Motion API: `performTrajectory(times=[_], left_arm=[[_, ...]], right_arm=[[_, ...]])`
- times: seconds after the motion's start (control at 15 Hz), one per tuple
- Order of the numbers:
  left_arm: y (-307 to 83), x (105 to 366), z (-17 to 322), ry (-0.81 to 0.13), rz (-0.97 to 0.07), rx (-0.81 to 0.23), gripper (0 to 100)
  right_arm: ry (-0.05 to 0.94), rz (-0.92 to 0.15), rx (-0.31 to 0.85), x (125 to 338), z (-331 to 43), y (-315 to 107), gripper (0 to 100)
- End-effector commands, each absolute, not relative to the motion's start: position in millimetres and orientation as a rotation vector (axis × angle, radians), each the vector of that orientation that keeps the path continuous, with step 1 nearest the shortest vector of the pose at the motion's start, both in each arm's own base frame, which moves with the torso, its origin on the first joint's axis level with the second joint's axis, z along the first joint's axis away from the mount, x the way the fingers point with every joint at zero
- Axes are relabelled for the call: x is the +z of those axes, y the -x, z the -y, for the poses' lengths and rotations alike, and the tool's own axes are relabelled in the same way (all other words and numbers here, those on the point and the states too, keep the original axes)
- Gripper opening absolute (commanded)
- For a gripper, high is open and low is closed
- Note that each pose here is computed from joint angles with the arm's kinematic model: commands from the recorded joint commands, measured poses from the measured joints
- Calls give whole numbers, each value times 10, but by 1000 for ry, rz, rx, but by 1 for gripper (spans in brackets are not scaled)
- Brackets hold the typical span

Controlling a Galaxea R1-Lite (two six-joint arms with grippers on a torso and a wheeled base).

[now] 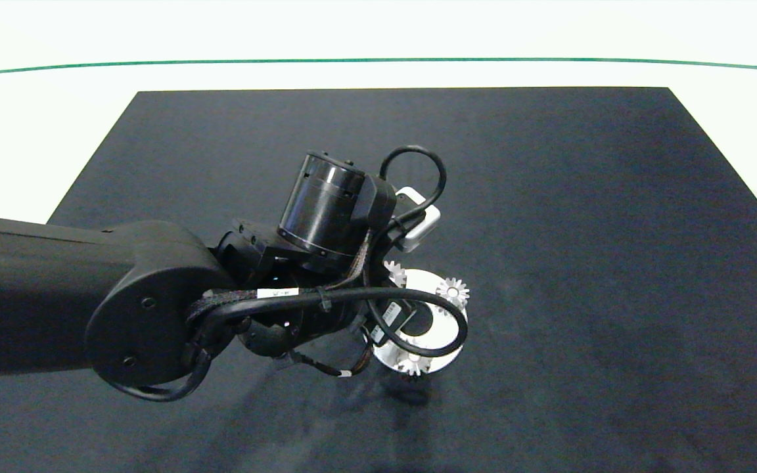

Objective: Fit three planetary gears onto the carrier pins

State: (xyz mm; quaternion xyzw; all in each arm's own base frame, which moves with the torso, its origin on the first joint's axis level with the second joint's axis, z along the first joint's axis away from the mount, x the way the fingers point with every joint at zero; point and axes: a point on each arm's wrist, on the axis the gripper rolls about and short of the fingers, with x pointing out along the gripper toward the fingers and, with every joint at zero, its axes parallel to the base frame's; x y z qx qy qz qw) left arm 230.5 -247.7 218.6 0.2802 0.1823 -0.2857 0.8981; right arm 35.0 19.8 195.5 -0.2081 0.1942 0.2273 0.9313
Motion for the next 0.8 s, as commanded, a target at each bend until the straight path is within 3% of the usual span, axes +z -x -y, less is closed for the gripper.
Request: performTrajectory(times=[0.07, 0.8], left_arm=[[-2358, 2135, 2492, -597, -389, -584, 0], [-2417, 2083, 2447, -632, -401, -574, 0]], right_arm=[[429, -399, 465, 1952, -197, -350, 100], [429, -399, 468, 1949, -196, -347, 100]])
